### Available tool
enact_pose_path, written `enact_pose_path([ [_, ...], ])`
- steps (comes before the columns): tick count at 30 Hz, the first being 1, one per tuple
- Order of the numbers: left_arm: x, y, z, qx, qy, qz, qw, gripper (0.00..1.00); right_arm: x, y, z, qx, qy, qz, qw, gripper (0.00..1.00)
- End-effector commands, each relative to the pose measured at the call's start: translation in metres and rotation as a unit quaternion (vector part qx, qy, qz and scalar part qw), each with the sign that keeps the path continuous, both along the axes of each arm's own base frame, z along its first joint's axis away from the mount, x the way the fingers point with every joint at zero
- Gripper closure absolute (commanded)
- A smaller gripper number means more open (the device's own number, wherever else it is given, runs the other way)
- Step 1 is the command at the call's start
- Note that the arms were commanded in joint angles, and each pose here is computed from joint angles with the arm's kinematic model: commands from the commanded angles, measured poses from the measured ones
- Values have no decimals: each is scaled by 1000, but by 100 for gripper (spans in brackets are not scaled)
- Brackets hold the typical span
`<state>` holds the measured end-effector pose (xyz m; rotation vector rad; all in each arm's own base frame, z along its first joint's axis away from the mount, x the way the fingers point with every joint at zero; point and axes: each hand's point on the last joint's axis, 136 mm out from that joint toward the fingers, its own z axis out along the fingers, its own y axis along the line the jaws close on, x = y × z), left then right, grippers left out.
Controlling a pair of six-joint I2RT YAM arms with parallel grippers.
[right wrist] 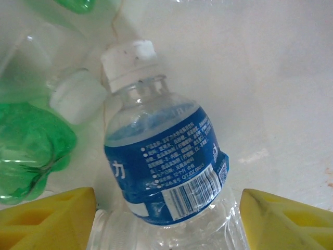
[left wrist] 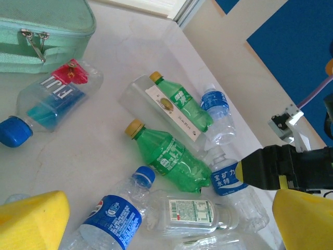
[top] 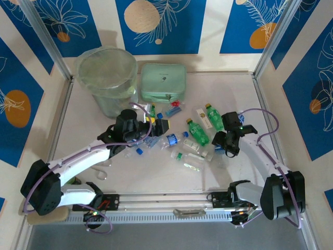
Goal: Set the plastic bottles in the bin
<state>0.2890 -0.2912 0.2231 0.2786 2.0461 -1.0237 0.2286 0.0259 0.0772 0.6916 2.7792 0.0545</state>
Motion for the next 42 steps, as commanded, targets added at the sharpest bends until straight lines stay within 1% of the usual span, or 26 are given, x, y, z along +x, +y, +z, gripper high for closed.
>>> enact_pose_path([
  [1,7,-5,25,-26,-28,8,999,0,2,6,-10,26,6,-3,1000,26],
  [12,7,2,19,-16,-24,23,999,0,6,12,-31,51,26,-4,998,25],
  [26,4,8,14,-10,-23,31,999,0,6,15,-46,58,57,-9,997,23],
  [29,4,10,13,-8,-24,34,999,0,6,16,-47,58,58,-9,997,26],
  [33,4,16,10,0,-24,46,999,0,7,17,-41,53,44,-1,998,38],
  [36,5,19,8,7,-22,55,998,0,8,18,-35,53,30,5,998,43],
  [40,7,21,7,10,-20,62,998,0,10,17,-23,50,8,8,999,44],
  [42,7,21,6,12,-18,62,998,0,13,20,-12,60,-8,12,998,45],
])
